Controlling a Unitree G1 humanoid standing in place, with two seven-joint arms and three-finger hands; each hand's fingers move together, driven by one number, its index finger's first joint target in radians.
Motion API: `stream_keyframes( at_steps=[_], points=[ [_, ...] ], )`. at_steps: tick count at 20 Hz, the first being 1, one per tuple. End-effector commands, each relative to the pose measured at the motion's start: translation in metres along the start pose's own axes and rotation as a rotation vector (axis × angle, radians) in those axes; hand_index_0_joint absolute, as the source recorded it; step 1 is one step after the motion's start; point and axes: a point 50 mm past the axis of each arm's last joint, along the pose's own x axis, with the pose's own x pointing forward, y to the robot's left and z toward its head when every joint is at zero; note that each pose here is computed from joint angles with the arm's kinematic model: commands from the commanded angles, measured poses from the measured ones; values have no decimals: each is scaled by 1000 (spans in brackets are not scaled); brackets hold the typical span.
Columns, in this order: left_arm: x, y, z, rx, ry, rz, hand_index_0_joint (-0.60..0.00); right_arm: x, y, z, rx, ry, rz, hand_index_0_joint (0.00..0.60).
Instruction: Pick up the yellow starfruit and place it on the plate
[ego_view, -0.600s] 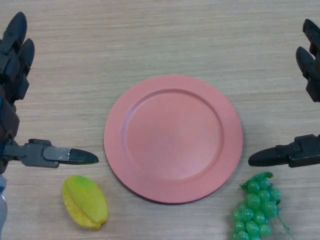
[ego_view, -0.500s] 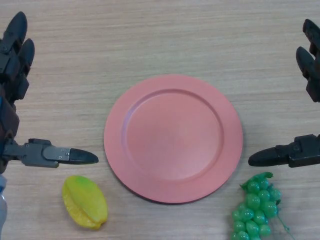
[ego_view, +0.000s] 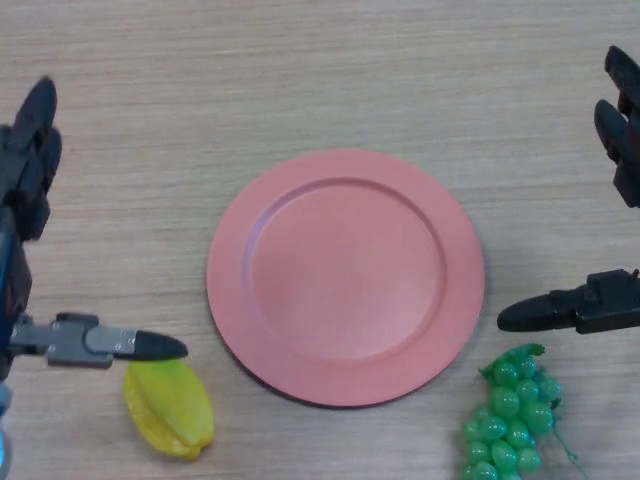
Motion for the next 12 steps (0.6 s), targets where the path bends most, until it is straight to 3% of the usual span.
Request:
stream_keyframes(
  at_steps=[1, 7, 12],
  points=[
    [-13, 12, 19, 109, -150, 29, 0, 5, -6, 31, -54, -228, -44, 0],
    [-43, -8, 2, 91, -61, 86, 0, 11, 5, 30, -18, -227, 5, 0],
    [-54, -22, -9, 145, -49, 132, 0, 13, 13, 28, -1, -220, 28, 0]
  ],
)
